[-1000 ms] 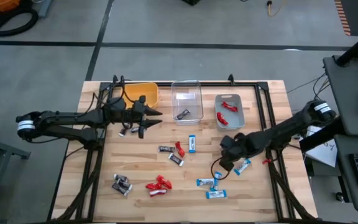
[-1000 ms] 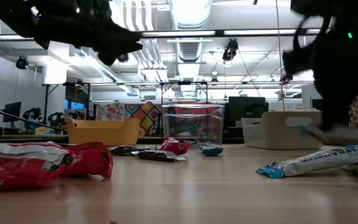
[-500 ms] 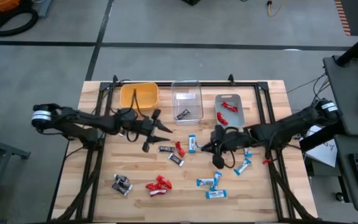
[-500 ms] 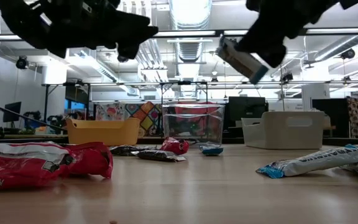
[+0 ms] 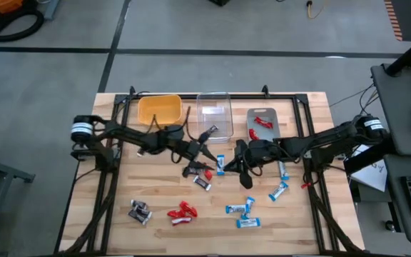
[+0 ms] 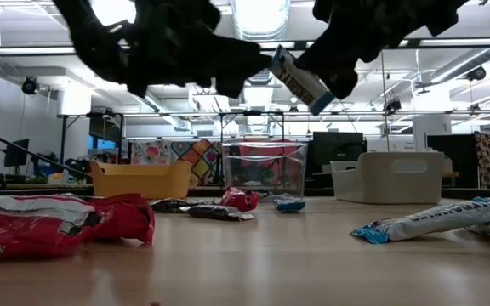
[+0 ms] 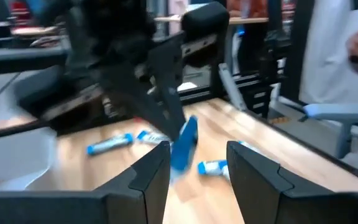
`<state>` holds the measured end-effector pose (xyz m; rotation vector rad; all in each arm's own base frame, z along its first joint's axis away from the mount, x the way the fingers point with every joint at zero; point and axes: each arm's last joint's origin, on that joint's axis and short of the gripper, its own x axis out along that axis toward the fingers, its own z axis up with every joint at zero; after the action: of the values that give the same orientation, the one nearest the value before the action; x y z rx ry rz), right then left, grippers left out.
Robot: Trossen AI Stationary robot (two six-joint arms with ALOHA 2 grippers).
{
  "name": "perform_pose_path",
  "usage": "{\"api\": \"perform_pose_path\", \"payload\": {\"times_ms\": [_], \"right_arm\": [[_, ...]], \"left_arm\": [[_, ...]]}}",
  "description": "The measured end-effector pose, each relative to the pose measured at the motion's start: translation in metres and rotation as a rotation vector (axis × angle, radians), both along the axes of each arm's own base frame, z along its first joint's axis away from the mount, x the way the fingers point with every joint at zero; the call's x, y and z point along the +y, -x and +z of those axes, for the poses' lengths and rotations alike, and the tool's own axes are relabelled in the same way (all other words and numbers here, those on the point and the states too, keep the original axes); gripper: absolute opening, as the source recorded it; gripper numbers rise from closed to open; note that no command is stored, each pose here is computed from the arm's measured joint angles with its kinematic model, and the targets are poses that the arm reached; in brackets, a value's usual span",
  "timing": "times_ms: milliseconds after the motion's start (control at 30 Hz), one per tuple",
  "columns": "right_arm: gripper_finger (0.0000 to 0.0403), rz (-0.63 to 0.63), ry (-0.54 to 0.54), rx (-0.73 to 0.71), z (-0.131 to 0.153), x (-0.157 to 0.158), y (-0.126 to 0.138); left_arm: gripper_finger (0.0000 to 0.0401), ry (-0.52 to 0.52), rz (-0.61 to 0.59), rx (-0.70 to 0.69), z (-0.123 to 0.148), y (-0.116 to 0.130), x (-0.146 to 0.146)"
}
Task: Sort candy
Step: Put the white chocolate into the yellow bin, then put the white chocolate in the yellow bin
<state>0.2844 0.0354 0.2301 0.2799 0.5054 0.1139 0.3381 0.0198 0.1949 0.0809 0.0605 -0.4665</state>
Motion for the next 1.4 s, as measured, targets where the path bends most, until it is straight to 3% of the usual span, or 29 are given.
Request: {"api": "perform_pose_path", "payload": {"times_ms": [233, 567, 700, 833, 933, 1233, 1400], "right_arm": [[0.0009, 0.017, 0.006, -0.006, 0.000, -0.001, 0.000], [0.0009, 0.029, 0.031, -0.033, 0.002, -0.001, -0.001], [0.0009, 0.025, 0.033, -0.040, 0.002, -0.002, -0.002], [0.0009, 0.022, 0.029, -0.029, 0.002, -0.002, -0.001], [0.0009, 0.010, 0.010, 0.029, -0.003, -0.002, 0.001], [0.0009, 0.069, 0.160, 0.240, -0.039, -0.001, 0.000], [0.0026, 0.114, 0.200, 0.303, -0.063, 0.002, -0.008]], "left_arm": [[0.0142, 0.027, -0.039, 0.018, -0.005, -0.019, 0.001], [0.0136, 0.045, -0.042, 0.046, -0.008, -0.021, 0.001], [0.0106, 0.047, -0.041, 0.056, -0.009, -0.020, 0.001], [0.0044, 0.049, -0.041, 0.064, -0.010, -0.020, 0.001], [0.0008, 0.054, -0.040, 0.090, -0.012, -0.020, 0.001], [0.0001, 0.053, -0.091, 0.102, -0.004, -0.014, 0.000], [0.0000, 0.017, -0.085, 0.074, 0.006, 0.002, -0.002]]}}
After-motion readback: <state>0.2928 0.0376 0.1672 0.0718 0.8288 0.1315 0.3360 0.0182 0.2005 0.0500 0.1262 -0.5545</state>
